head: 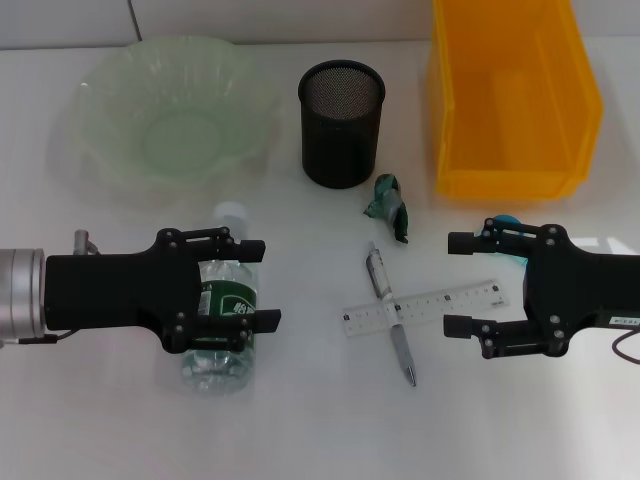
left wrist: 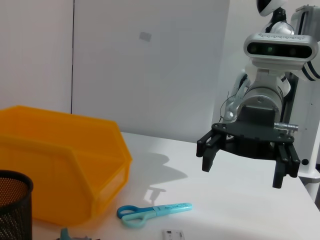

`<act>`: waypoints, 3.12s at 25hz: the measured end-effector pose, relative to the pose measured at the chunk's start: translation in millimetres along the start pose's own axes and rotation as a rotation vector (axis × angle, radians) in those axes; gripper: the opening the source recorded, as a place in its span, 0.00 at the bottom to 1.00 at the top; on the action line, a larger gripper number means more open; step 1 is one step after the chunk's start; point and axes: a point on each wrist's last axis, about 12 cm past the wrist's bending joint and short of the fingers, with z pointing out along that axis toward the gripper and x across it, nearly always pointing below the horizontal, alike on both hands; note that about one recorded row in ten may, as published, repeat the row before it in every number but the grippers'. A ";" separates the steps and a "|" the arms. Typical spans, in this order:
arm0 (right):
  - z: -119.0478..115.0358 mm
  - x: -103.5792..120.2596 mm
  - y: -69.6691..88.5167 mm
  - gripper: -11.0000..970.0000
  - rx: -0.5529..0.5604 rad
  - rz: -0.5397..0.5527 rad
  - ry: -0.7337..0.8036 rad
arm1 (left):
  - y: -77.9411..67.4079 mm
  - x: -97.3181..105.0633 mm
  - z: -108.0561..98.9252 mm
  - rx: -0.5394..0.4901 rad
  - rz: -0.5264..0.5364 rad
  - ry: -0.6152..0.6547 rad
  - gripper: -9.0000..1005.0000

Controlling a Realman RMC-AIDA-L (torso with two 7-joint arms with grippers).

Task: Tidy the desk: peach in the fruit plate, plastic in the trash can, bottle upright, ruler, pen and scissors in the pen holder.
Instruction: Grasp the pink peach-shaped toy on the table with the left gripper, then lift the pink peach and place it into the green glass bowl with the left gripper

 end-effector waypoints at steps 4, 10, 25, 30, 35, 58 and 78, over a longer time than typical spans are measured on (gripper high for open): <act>-0.4 0.1 0.0 0.87 0.002 0.001 -0.001 | -0.1 -0.1 0.1 0.000 0.003 -0.002 0.78; -1.7 1.4 1.0 0.87 0.009 0.006 0.000 | -0.7 0.2 0.2 0.001 0.001 -0.003 0.78; -4.8 3.5 3.1 0.87 0.016 0.017 0.003 | -5.6 2.3 -43.2 -0.167 0.016 -0.022 0.78; -6.0 3.5 2.9 0.87 0.019 0.016 0.006 | -2.2 17.4 -68.3 -0.341 0.007 0.045 0.78; -6.4 4.2 3.3 0.87 0.021 0.018 0.007 | 1.3 29.4 -68.1 -0.396 -0.018 0.082 0.78; -9.5 7.8 5.2 0.87 0.040 0.036 0.017 | 12.4 51.4 -56.0 -0.444 -0.063 0.248 0.49; -8.5 6.1 4.3 0.87 0.043 0.036 0.005 | 57.8 -20.6 -48.4 -0.589 -0.076 -0.191 0.16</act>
